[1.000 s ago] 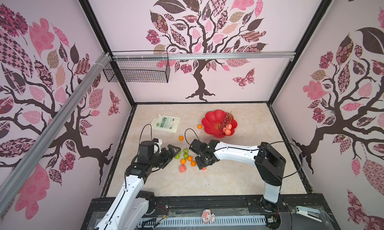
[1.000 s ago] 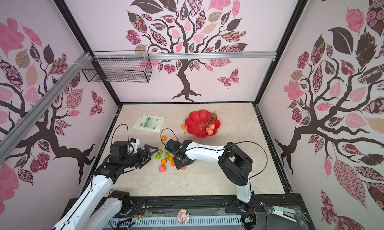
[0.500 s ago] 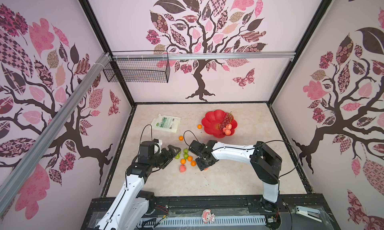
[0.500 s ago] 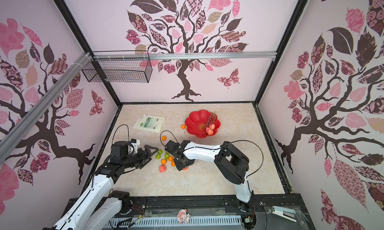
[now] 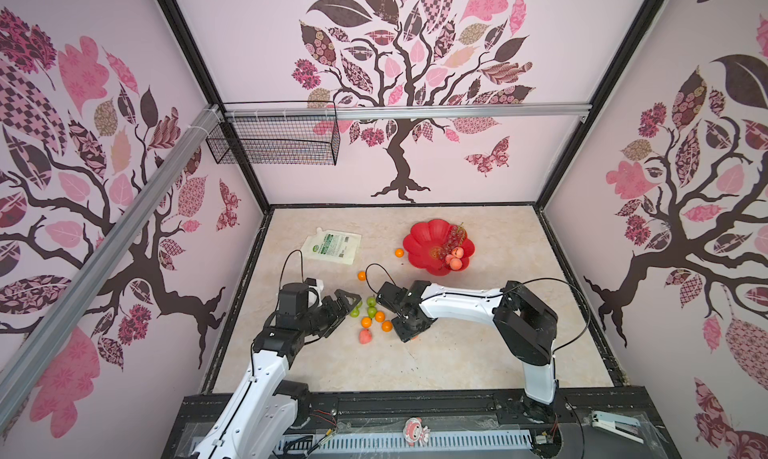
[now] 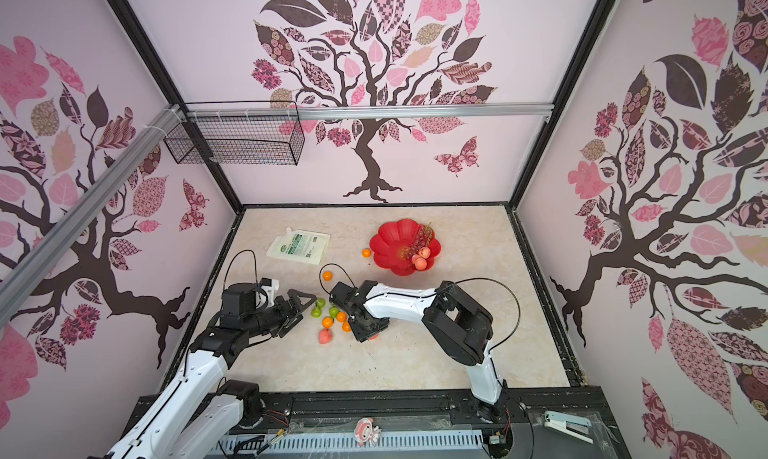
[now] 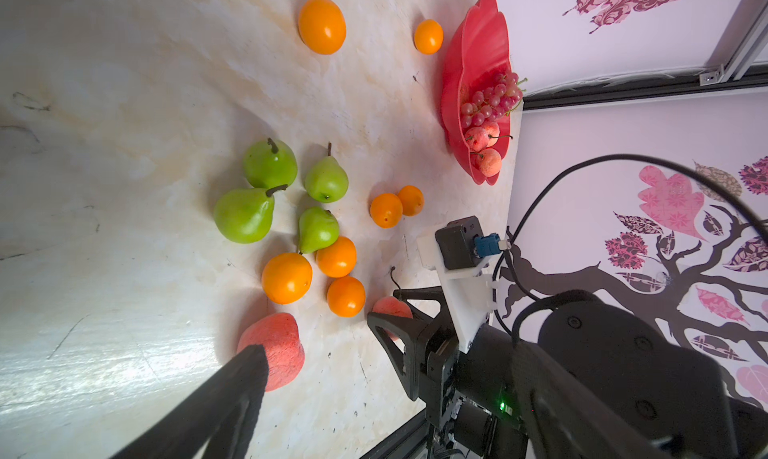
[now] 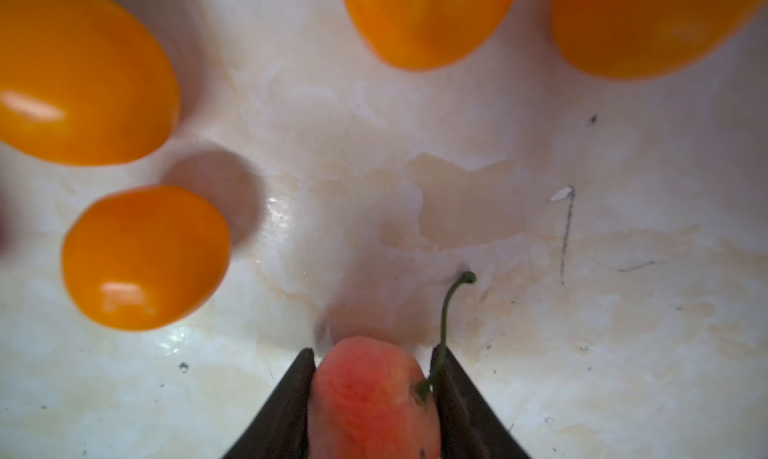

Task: Place and organize the fake fruits in the fruit bowl
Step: 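Lower the right gripper and grasp the small peach, then lift the small peach and carry it over the red bowl with the right gripper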

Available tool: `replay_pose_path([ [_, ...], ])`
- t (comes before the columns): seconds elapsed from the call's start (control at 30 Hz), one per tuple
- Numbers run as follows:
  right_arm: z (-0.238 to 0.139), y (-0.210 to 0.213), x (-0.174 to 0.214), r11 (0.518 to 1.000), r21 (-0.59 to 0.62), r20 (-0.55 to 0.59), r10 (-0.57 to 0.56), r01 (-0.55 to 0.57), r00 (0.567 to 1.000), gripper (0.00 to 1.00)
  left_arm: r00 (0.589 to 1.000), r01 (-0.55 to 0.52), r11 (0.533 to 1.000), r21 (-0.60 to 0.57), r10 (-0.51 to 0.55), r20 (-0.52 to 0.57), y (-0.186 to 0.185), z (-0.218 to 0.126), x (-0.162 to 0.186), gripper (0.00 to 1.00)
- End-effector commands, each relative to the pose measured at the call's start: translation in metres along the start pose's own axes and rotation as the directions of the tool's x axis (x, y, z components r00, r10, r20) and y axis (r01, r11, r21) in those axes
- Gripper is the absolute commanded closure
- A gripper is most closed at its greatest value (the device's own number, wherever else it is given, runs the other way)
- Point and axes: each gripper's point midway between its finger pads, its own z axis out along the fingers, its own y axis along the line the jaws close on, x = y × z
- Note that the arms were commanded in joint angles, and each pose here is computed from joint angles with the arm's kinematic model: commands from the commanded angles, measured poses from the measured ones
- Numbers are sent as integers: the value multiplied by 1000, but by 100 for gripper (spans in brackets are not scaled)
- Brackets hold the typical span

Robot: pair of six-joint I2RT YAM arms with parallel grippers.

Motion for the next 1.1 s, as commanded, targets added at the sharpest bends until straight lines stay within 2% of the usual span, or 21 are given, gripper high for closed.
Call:
replay_pose_path([
  [0.0,0,0,-2,1000,19,-7,-11,11,1000,55,1000,-21,1000,-9,21,10,5,1,0,4],
  [0.23,-8,1,-3,1000,-4,17,7,-7,1000,58,996,-85,996,-38,85,-4,0,-1,-5,4],
  [0.47,-22,4,-3,997,-64,45,34,-31,998,60,984,-178,983,-49,178,-4,-21,-3,-15,5],
  [0.7,-40,-5,-5,989,-129,69,85,-76,994,61,967,-253,966,-55,252,-33,-41,10,-8,5],
  [0.9,-60,-31,-11,971,-190,98,169,-148,981,62,964,-265,963,-39,264,-33,-53,24,-6,5],
  [1.07,-78,-71,-26,952,-208,148,256,-223,955,63,950,-312,949,-49,310,-35,-69,36,-4,5],
])
